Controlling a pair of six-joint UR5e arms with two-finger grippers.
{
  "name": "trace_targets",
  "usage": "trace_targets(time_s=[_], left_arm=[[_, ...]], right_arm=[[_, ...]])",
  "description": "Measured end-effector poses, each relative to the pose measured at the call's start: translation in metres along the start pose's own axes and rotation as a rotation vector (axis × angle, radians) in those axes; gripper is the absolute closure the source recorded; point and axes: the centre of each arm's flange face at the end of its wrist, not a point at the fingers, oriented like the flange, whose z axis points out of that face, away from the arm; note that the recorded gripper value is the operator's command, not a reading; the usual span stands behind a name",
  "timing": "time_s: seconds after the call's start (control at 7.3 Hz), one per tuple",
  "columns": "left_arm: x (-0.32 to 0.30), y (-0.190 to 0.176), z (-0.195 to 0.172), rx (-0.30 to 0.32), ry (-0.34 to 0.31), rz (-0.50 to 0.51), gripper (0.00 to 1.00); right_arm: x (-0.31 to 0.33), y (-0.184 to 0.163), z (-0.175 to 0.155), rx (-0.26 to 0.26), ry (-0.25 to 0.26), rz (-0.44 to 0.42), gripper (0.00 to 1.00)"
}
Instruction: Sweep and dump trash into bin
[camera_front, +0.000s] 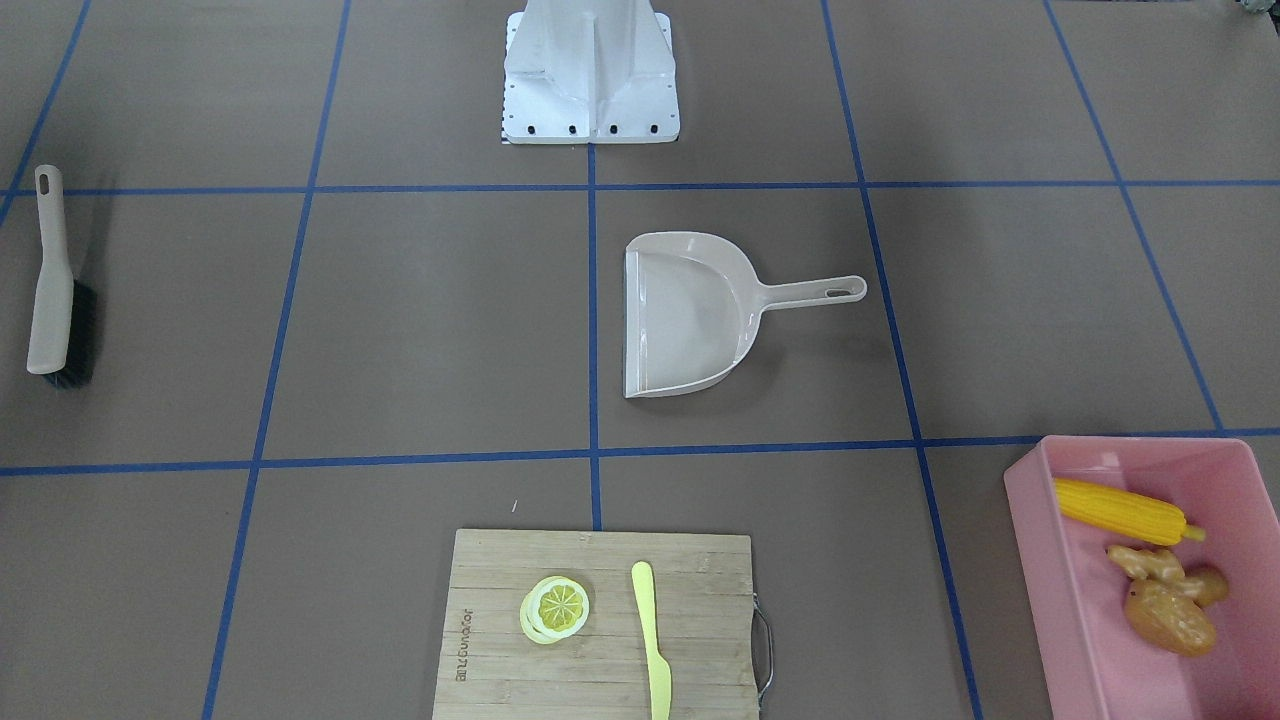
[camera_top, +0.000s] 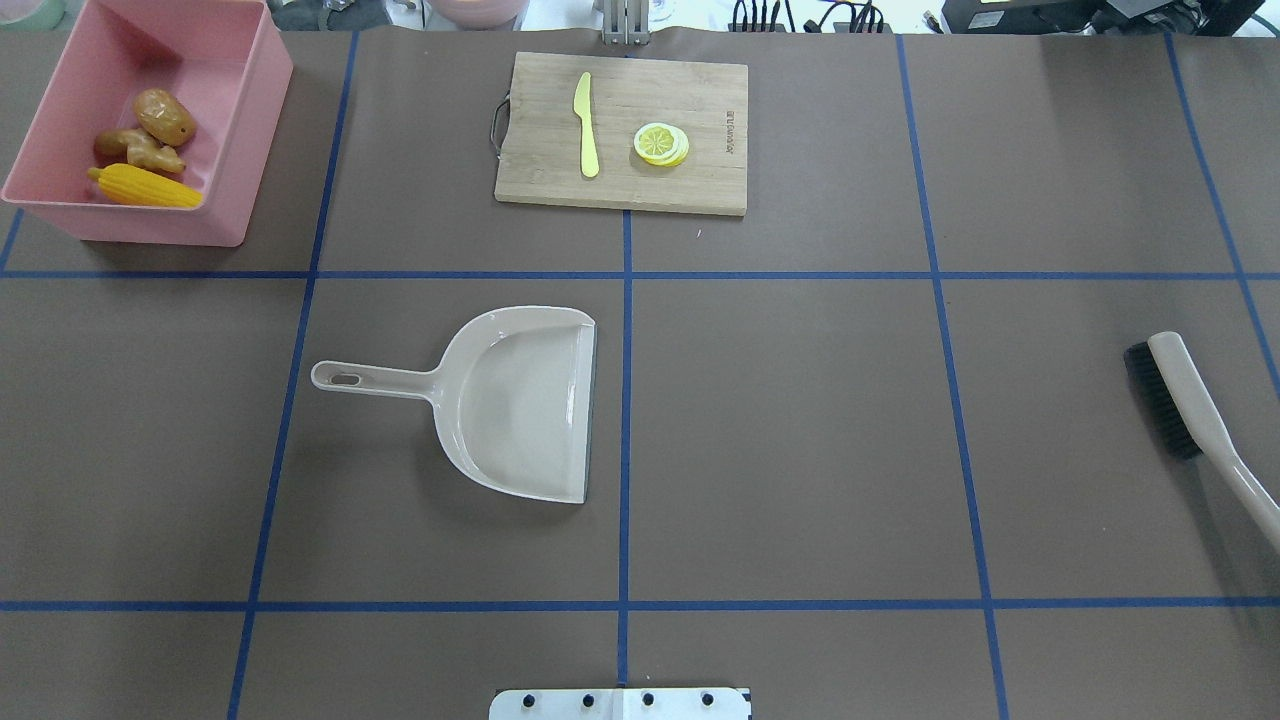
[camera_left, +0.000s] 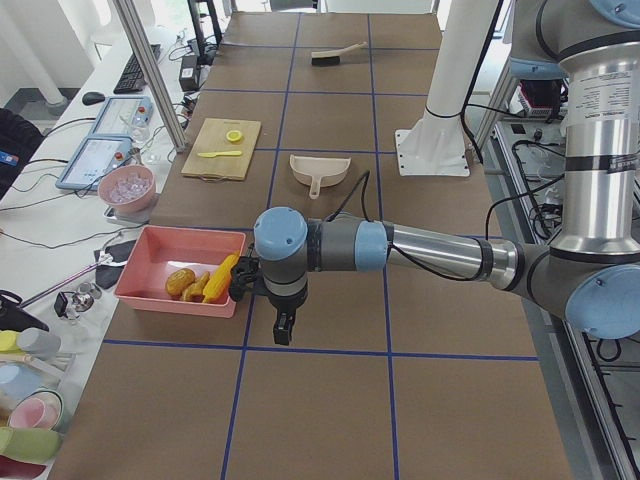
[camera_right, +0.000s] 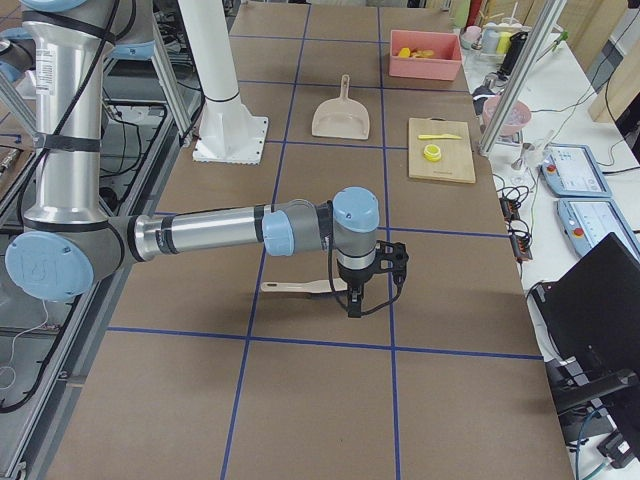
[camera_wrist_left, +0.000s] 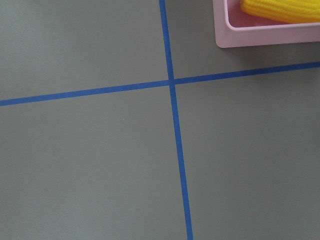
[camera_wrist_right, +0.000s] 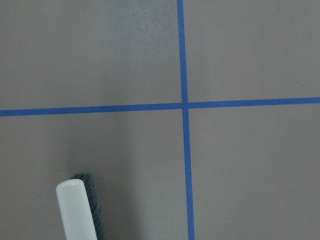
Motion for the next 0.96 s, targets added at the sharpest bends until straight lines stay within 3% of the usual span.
trace_targets(time_s=[0.27, 0.96], left_arm=[[-0.0006, 0.0004, 0.001, -0.001, 0.0, 0.0, 0.02], [-0.0008, 0.0007, 0.0017, -0.003, 0.001, -0.001, 0.02]], right_arm=[[-0.0006, -0.0005, -0.0006, 0.011, -0.002, -0.043, 0.0], [-0.0003, -0.0002, -0.0004, 0.013, -0.002, -0.051, 0.0]])
